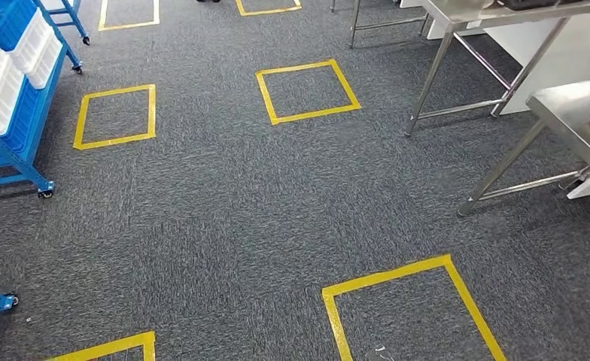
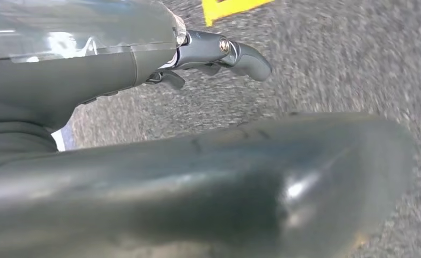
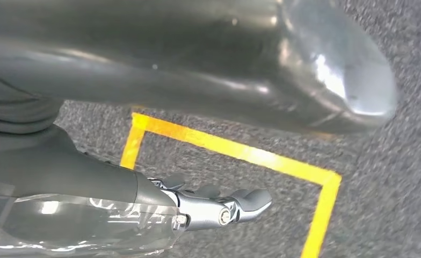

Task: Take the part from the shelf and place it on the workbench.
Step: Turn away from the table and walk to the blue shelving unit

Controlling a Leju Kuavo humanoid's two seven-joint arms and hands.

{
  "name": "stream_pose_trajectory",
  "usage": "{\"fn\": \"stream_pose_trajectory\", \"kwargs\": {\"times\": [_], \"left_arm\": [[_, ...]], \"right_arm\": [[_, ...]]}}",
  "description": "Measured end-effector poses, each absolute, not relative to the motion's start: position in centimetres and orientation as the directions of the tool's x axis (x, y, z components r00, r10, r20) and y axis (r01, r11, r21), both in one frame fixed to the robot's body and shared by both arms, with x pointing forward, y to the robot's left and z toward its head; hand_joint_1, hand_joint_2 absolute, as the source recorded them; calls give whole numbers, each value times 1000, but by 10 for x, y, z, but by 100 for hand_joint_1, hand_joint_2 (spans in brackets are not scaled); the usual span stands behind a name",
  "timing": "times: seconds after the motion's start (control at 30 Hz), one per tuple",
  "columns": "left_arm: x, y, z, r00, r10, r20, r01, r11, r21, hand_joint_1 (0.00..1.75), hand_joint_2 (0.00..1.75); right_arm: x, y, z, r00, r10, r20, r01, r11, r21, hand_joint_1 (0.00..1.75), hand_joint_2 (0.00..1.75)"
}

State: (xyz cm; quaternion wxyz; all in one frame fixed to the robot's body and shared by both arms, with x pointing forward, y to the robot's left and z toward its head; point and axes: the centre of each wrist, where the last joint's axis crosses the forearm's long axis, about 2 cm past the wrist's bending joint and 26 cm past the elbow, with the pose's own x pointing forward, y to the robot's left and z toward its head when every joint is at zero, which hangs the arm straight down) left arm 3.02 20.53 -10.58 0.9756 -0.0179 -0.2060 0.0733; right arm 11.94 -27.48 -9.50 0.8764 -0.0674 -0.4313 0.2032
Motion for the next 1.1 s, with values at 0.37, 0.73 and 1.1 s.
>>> {"fn": "stream_pose_trajectory", "kwargs": {"times": [0.37, 0.73, 1.1], "left_arm": [[31, 204, -106, 905, 152, 396, -142, 988, -54, 0, 0], [28, 204, -106, 906, 163, 391, -159, 986, -43, 0, 0], [26, 204, -106, 904, 167, 393, -165, 986, -41, 0, 0]], "right_arm": [[118, -274, -95, 568, 422, 706, -326, 904, -277, 0, 0], [126, -274, -93, 560, 423, 713, -334, 902, -273, 0, 0], [134, -273, -91, 546, 422, 724, -332, 902, -275, 0, 0]]}}
